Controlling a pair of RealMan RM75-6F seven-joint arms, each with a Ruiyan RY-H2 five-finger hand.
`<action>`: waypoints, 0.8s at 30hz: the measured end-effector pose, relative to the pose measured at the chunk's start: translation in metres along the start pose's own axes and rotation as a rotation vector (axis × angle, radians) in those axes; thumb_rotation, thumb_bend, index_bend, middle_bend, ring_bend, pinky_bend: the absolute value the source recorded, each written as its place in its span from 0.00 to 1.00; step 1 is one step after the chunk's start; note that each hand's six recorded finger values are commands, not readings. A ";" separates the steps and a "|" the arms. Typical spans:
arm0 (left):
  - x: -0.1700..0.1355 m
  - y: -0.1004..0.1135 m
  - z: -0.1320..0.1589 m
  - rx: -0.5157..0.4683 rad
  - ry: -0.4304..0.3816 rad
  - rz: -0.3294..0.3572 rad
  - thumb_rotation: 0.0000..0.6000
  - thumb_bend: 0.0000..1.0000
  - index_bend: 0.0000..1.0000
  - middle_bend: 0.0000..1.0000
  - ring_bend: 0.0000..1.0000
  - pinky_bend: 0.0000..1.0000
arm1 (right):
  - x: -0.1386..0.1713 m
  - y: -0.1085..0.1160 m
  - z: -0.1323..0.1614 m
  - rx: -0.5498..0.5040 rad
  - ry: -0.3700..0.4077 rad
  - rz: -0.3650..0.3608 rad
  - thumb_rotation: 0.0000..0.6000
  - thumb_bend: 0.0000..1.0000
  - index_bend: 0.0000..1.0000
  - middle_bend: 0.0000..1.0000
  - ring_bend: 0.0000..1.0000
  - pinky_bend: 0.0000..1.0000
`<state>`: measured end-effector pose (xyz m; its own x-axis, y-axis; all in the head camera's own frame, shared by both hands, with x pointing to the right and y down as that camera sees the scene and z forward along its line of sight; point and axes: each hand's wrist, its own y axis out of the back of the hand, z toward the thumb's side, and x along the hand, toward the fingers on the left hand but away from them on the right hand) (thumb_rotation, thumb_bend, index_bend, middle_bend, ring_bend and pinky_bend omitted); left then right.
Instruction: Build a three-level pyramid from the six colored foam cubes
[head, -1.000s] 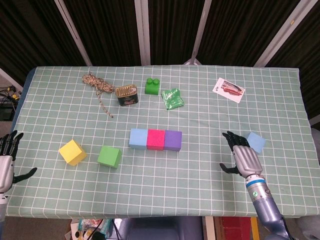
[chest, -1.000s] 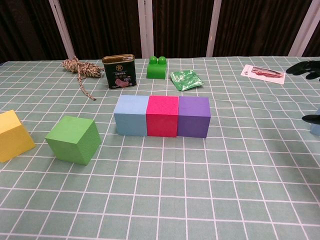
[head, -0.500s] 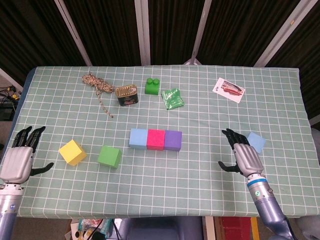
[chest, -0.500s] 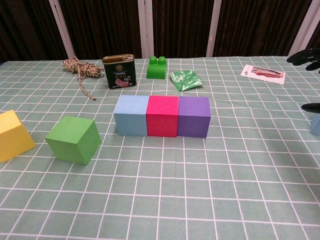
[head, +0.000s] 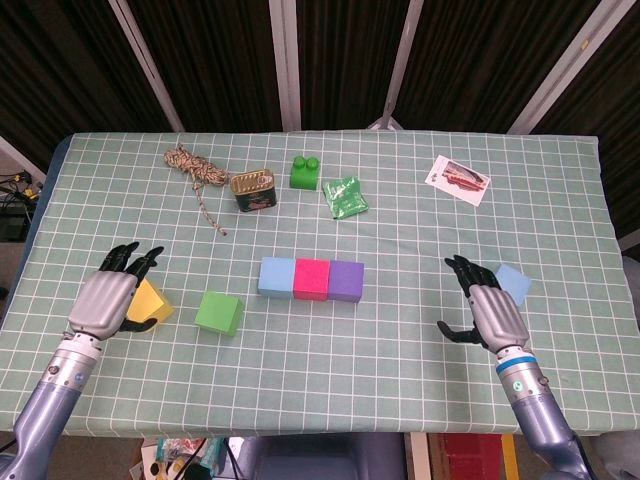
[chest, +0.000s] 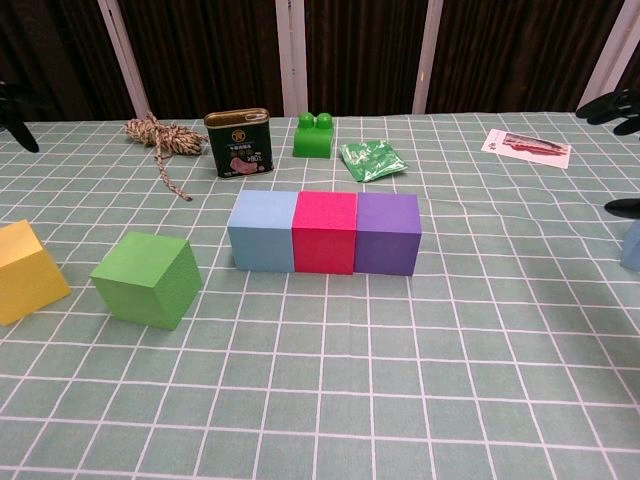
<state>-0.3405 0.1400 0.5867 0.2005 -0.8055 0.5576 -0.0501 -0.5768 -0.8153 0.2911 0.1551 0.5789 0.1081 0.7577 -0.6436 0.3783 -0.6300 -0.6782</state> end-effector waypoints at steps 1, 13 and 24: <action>0.003 -0.001 0.004 0.002 -0.007 -0.009 1.00 0.16 0.06 0.24 0.02 0.06 | 0.000 0.000 0.000 0.001 0.001 0.001 1.00 0.31 0.00 0.00 0.00 0.00; 0.033 -0.019 0.048 0.070 -0.072 -0.103 1.00 0.13 0.06 0.22 0.02 0.07 | 0.000 -0.002 0.001 0.002 0.002 0.002 1.00 0.31 0.00 0.00 0.00 0.00; 0.040 -0.039 0.072 0.109 -0.110 -0.181 1.00 0.13 0.05 0.20 0.02 0.07 | -0.001 -0.004 0.002 0.003 0.004 0.006 1.00 0.31 0.00 0.00 0.00 0.00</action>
<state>-0.2597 0.1398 0.6299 0.3025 -0.6670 0.6809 0.1012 -0.6879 -0.7187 0.2876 0.1569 0.5813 0.1141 0.7545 -0.6463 0.3752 -0.6351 -0.6752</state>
